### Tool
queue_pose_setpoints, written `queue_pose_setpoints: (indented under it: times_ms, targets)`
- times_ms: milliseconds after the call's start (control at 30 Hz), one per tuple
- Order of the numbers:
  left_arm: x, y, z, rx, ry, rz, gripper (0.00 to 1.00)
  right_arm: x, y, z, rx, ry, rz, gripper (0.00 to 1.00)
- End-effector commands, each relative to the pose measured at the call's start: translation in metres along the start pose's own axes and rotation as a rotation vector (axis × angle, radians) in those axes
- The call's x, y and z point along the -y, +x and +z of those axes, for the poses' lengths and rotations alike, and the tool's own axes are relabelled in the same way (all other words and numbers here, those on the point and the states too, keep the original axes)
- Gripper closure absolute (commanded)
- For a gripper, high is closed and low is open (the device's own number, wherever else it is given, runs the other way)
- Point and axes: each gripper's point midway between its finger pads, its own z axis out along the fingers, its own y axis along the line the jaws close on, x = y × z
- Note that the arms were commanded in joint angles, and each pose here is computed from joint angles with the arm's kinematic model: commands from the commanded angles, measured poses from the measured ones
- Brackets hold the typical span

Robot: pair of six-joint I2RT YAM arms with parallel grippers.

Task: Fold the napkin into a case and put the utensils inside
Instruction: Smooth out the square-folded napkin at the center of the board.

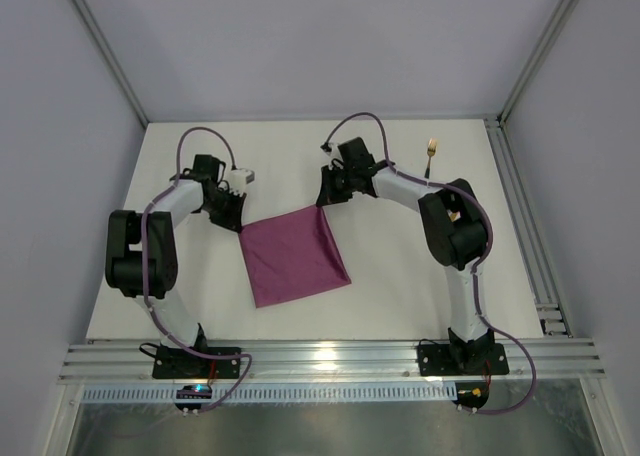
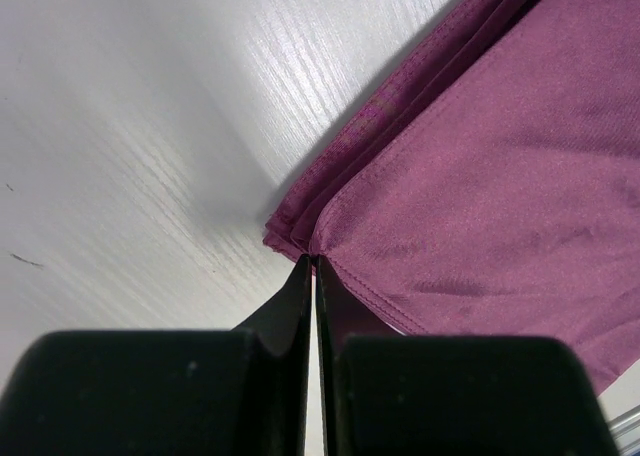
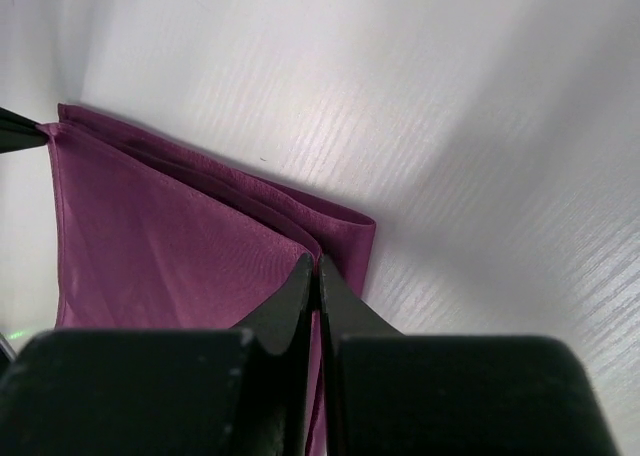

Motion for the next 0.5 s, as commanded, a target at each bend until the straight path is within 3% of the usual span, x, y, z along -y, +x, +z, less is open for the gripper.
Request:
queue_pose_setpoints:
  times_ms: [0, 367, 467]
  targets:
    - [-0.009, -0.028, -0.021, 0.096, -0.053, 0.025, 1.00, -0.015, -0.040, -0.016, 0.100, -0.037, -0.017, 0.96]
    - [-0.019, -0.027, -0.015, 0.088, -0.079, 0.015, 1.00, -0.004, -0.041, -0.002, 0.080, -0.013, 0.025, 0.95]
    - [-0.021, -0.023, -0.007, 0.073, -0.075, 0.012, 1.00, 0.006, -0.040, 0.003, 0.072, 0.013, 0.065, 0.86]
